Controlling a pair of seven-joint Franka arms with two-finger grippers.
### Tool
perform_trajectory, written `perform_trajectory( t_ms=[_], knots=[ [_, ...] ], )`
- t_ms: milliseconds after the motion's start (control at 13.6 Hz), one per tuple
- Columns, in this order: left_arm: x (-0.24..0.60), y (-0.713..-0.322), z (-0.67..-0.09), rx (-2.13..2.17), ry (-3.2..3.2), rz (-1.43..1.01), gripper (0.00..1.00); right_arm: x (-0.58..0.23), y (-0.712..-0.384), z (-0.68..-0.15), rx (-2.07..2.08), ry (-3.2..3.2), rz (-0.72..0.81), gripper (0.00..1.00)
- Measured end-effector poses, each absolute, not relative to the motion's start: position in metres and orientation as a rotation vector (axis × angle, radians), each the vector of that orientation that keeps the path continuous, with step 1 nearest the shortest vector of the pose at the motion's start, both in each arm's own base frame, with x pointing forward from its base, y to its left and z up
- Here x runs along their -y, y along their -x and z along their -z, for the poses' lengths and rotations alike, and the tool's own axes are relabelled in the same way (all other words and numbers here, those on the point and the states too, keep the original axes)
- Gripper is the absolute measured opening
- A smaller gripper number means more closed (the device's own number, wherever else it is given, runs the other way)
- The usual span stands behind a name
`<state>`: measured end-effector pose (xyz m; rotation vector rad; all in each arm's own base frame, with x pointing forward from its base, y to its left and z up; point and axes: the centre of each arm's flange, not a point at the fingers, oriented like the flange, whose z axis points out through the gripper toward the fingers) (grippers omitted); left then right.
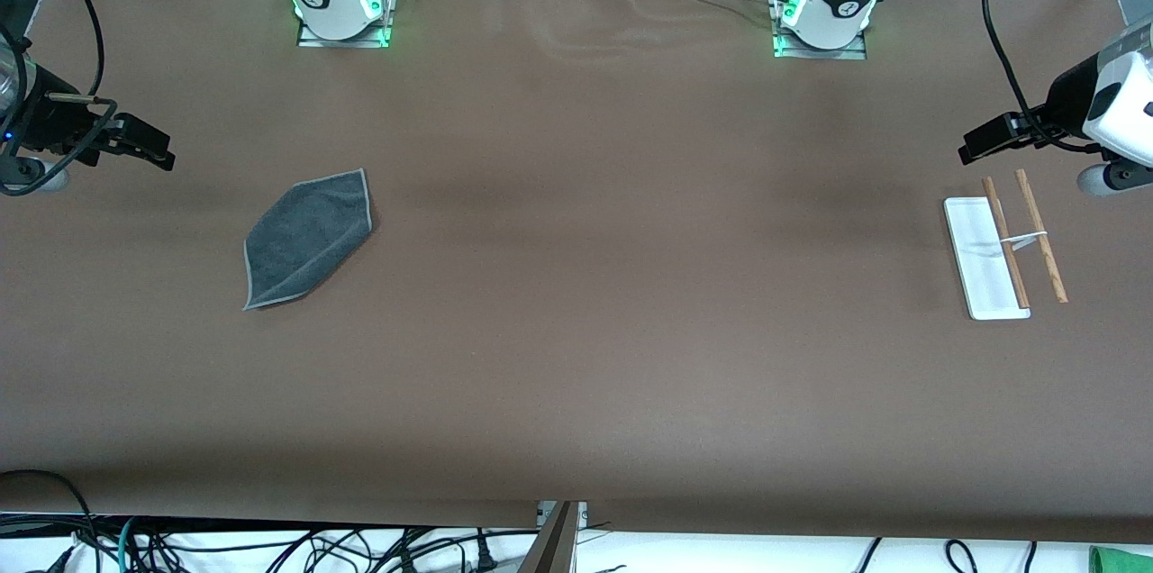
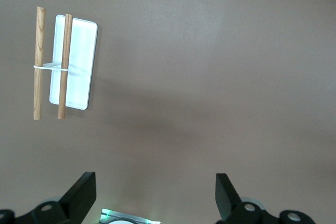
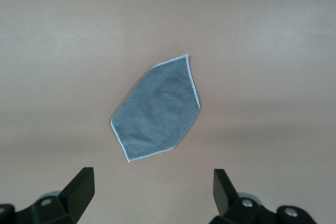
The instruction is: Pass towel and hang on rack
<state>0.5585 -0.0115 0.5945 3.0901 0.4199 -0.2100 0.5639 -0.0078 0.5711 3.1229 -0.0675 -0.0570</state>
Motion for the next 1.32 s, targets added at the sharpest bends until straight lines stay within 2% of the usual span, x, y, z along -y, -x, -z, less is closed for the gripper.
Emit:
perform_trajectory(
  t_ms=[441,957,1324],
  knots=[
    [0.012,-0.559,-0.595,-0.420,-3.090,0.210,1.00,0.005,-0.564,-0.564,0.058,-3.121,0.101,1.00],
    [0.012,-0.559,-0.595,-0.417,-3.090,0.210,1.00,-0.016,-0.573,-0.526,-0.013,-3.101,0.245,1.00],
    [0.022,-0.558,-0.594,-0.391,-3.095,0.211,1.00,-0.013,-0.584,-0.508,-0.509,-3.078,0.288,1.00]
  ],
)
